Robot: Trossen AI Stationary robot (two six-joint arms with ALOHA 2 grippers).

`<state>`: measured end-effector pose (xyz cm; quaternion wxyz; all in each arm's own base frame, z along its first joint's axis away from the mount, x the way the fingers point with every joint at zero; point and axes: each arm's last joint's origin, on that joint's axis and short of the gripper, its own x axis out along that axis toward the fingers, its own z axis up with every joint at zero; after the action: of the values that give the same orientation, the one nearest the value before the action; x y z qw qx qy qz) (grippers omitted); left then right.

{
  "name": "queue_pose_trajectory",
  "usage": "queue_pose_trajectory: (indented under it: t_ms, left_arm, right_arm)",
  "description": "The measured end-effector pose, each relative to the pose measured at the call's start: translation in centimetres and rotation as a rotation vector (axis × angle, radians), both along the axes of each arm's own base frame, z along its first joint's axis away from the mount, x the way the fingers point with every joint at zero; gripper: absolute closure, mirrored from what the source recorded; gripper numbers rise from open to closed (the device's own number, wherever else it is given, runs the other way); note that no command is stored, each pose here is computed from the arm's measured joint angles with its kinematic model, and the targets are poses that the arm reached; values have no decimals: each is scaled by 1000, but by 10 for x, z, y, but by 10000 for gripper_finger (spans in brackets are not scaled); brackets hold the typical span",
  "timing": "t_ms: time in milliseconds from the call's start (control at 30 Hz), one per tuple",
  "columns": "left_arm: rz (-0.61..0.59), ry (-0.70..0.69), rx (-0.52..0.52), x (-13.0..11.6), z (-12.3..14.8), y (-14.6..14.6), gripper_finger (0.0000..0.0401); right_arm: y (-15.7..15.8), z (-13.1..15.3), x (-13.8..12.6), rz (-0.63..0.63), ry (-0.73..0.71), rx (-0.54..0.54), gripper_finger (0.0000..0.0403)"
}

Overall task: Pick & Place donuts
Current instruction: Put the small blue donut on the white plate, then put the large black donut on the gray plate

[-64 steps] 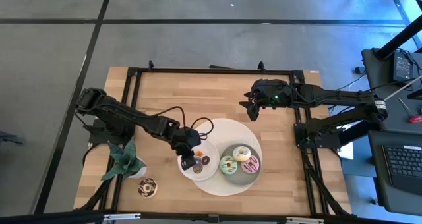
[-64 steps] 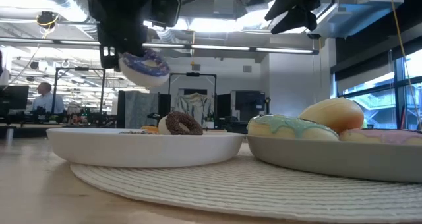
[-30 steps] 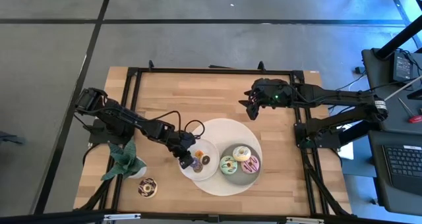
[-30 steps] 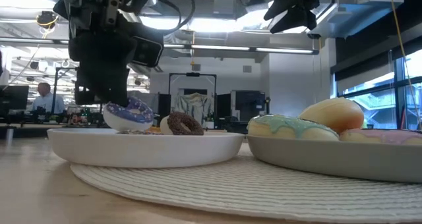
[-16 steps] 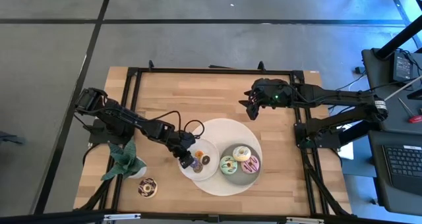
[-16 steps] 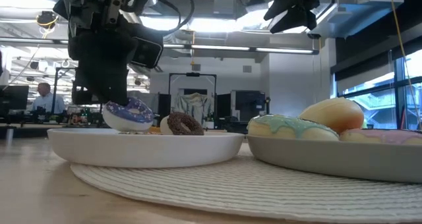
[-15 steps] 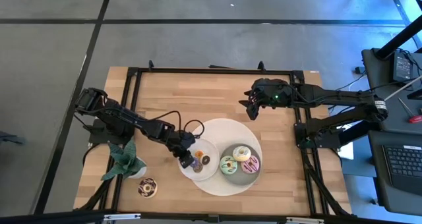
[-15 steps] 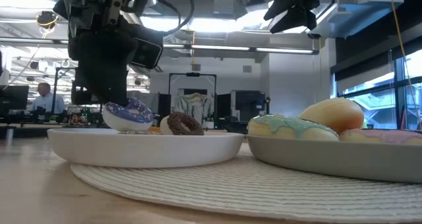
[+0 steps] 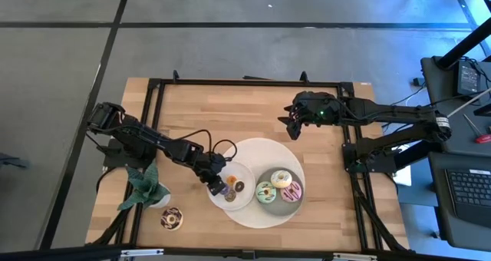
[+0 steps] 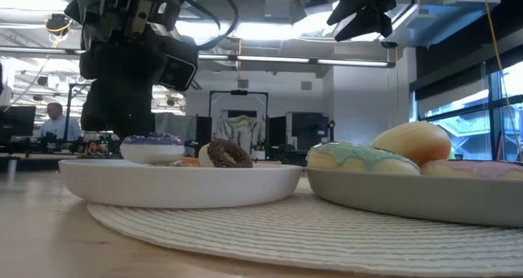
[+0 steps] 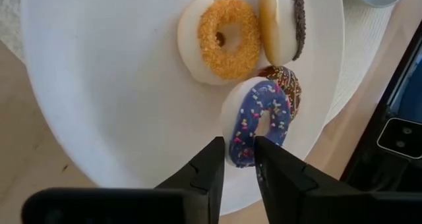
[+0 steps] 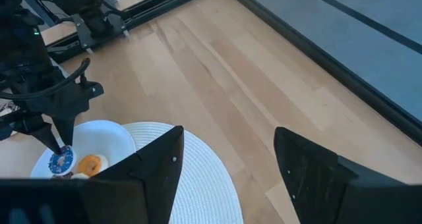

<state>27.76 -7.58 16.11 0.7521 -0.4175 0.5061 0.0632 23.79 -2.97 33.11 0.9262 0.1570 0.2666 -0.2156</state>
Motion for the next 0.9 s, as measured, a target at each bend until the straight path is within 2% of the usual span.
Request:
queue_pose_trajectory:
  t_ms: [267, 600, 767, 900]
  left_arm:
    - [0, 15, 4, -1, -1, 0, 302]
    - [45, 136, 23, -9, -6, 11, 308]
    - [58, 80, 27, -11, 6, 16, 306]
    - [98, -20, 88, -15, 26, 21, 302]
  right_arm:
    - [0, 0, 0, 8, 5, -11, 166]
    - [0, 0, 0, 15, 9, -20, 166]
    - [0, 0, 0, 20, 13, -27, 166]
    - [0, 0, 0, 33, 20, -44, 166]
